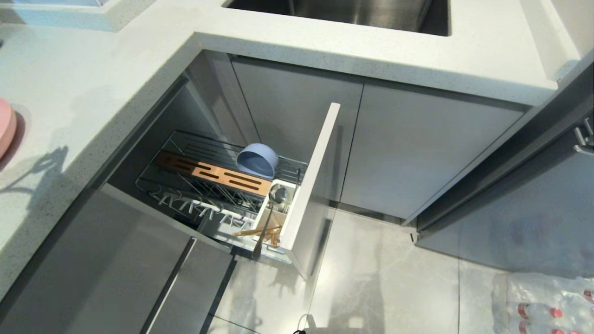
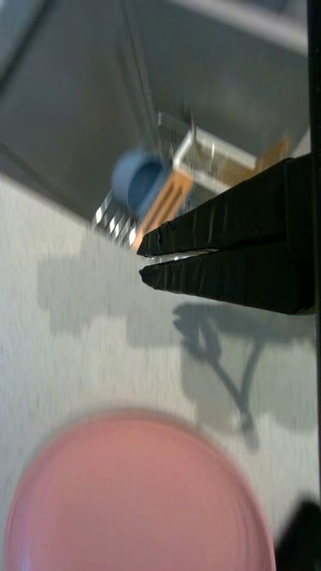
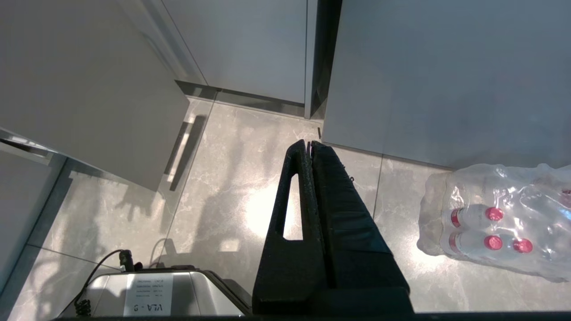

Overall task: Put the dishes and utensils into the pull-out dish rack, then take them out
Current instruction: Take the bowl out of the cupboard

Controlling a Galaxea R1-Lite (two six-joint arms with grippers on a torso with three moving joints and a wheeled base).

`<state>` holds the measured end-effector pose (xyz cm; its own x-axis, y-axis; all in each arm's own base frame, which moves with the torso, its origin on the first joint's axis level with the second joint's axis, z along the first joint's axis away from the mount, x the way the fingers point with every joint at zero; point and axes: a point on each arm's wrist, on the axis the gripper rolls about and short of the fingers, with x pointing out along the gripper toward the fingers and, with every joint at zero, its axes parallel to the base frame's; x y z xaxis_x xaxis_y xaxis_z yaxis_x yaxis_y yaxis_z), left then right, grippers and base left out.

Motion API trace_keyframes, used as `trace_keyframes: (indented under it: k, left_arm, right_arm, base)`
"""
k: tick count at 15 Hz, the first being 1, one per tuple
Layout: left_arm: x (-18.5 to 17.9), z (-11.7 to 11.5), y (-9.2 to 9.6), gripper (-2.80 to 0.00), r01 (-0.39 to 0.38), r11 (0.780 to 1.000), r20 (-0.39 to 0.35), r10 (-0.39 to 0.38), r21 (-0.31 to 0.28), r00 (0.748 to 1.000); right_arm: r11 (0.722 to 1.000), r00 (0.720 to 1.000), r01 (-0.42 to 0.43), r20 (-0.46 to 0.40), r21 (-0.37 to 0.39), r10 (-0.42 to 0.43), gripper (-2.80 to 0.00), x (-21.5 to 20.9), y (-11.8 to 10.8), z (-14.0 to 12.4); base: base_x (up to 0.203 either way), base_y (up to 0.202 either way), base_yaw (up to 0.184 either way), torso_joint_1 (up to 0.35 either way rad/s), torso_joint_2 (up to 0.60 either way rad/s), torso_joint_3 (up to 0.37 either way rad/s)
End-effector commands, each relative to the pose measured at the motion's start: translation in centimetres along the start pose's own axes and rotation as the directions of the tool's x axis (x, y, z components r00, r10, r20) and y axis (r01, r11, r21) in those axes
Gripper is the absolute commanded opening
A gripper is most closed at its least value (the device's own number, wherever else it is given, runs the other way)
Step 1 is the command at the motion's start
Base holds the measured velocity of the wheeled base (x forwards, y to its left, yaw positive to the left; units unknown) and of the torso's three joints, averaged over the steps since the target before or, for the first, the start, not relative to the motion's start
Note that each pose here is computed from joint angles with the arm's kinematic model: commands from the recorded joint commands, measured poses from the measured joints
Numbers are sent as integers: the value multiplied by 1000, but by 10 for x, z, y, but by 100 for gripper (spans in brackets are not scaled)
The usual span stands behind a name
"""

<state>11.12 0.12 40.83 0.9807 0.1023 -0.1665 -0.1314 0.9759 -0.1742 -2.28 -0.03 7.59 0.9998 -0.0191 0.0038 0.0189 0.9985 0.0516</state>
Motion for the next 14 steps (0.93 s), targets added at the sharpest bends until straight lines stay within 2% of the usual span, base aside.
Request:
trace_keyframes:
  k: [1, 3, 5, 6, 8, 10, 12, 14]
  left_arm:
    - [-8, 0, -13, -280, 113, 989, 1, -113, -93, 994]
    - [1, -2, -32, -280, 206, 935, -22, -221, -290, 975]
    - [20, -12, -57, -280, 205, 893, -84, -259, -401, 962]
    - [30, -20, -71, -280, 186, 888, -124, -259, -421, 958]
    - [54, -43, -96, -280, 123, 895, -216, -233, -428, 948]
    - [82, -67, -114, -280, 43, 918, -297, -172, -395, 939]
    - [110, -89, -128, -280, -22, 930, -364, -122, -366, 923]
    - [142, -110, -135, -280, -78, 935, -399, -72, -347, 914]
  right_arm:
    - [1000, 1000, 0, 0, 1, 0, -280, 0, 0, 0]
    - [1000, 1000, 0, 1, 1, 0, -280, 0, 0, 0]
    - [1000, 1000, -1, 1, 1, 1, -280, 0, 0, 0]
    - [1000, 1000, 1, 0, 1, -1, -280, 0, 0, 0]
    - [1000, 1000, -1, -1, 1, 1, -280, 0, 0, 0]
    - [1000, 1000, -1, 1, 1, 1, -280, 0, 0, 0]
    - [1000, 1000, 1, 1, 1, -1, -280, 0, 0, 0]
    - [1000, 1000, -1, 0, 1, 1, -280, 0, 0, 0]
  base:
    - [0, 0, 0, 0, 0, 0]
    - [0, 0, 0, 0, 0, 0]
    - [0, 0, 0, 0, 0, 0]
    - [0, 0, 0, 0, 0, 0]
    - [0, 0, 0, 0, 0, 0]
    - [0, 0, 0, 0, 0, 0]
    - [0, 0, 0, 0, 0, 0]
    - [0, 0, 0, 0, 0, 0]
